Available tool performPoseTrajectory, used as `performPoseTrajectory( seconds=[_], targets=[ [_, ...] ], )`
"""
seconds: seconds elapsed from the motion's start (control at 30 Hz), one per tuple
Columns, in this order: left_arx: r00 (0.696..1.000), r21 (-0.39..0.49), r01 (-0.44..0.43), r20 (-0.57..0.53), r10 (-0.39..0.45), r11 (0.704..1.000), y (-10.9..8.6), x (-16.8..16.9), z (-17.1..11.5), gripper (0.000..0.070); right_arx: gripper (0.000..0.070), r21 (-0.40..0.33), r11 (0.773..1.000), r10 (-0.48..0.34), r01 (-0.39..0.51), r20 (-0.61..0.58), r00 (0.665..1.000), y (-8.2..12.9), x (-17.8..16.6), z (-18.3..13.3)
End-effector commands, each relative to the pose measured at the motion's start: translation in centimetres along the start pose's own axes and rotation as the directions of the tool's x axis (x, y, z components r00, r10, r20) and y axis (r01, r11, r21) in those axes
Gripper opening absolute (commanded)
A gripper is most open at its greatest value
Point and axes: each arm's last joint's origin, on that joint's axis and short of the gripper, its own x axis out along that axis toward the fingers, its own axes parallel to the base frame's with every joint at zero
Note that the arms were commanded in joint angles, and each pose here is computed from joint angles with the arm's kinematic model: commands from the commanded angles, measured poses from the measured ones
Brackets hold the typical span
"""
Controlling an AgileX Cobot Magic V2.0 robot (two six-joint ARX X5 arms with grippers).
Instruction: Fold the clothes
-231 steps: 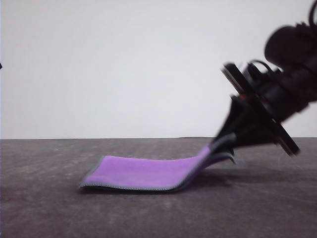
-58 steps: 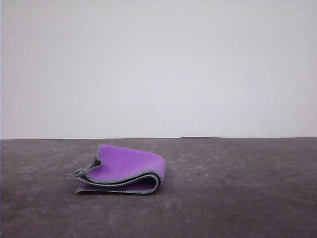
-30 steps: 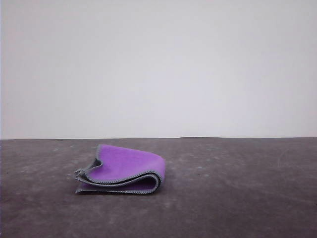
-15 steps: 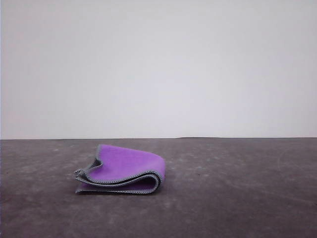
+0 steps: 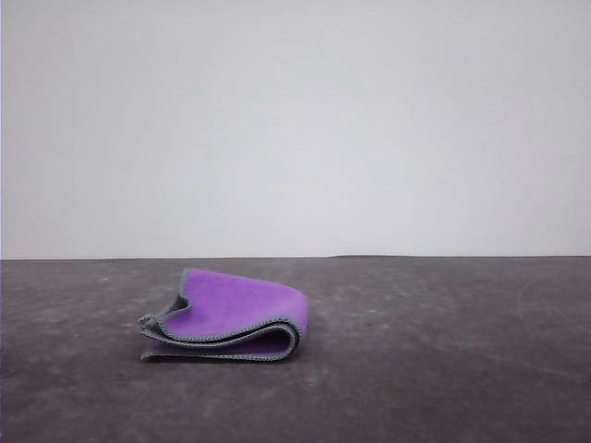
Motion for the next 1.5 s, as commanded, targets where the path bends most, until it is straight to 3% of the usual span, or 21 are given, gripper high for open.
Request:
performPoseTrajectory(
  seconds=[0.0, 1.47],
  targets=[
    [1.000, 0.012, 0.000, -0.024, 0.001, 1.000, 0.05, 0.20, -0.70, 0.0000, 0.0012, -0.004, 1.000, -0.001, 0.001, 0.004, 1.000, -0.01, 0.04, -0.05],
    [1.000, 0.012, 0.000, -0.024, 0.001, 1.000, 0.05, 0.20, -0.70, 0.0000, 0.0012, -0.004, 1.000, -0.001, 0.001, 0.004, 1.000, -0.01, 0.04, -0.05]
  ],
)
